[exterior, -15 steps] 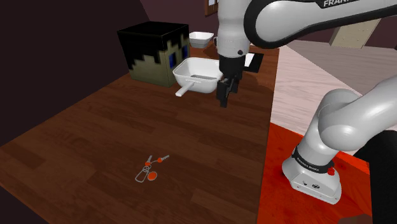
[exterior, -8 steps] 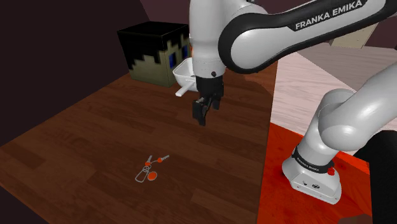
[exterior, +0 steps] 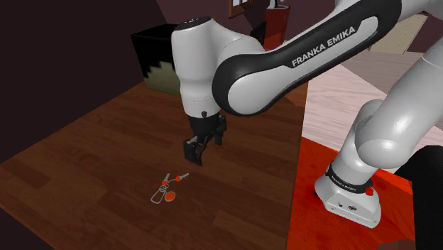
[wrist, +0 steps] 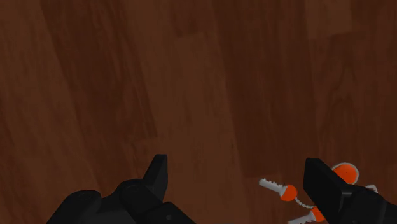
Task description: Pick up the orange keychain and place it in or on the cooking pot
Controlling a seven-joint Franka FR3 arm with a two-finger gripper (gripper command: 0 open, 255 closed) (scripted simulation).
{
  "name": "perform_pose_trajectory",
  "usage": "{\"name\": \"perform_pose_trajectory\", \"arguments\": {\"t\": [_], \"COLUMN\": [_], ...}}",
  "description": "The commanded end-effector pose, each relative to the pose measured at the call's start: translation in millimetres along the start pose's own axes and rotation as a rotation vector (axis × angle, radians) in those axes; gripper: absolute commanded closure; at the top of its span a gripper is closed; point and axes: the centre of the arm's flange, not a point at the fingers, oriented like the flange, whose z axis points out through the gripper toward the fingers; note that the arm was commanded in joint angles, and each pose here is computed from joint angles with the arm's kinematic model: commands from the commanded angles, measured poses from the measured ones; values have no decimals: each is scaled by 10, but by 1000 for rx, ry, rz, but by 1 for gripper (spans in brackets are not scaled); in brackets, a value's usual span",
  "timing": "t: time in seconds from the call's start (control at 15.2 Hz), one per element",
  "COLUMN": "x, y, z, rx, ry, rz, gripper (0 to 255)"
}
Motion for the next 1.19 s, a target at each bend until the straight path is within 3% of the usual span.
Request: {"name": "perform_pose_trajectory", "arguments": {"t": [0.0, 0.59, 1.12], "x": [83, 457, 472], "y": [-244, -1267, -1306], "z": [120, 539, 951], "rx": [6, 19, 19], "ry": [1, 7, 7], "rz": [12, 53, 54], "gripper": [0, 0, 0]}}
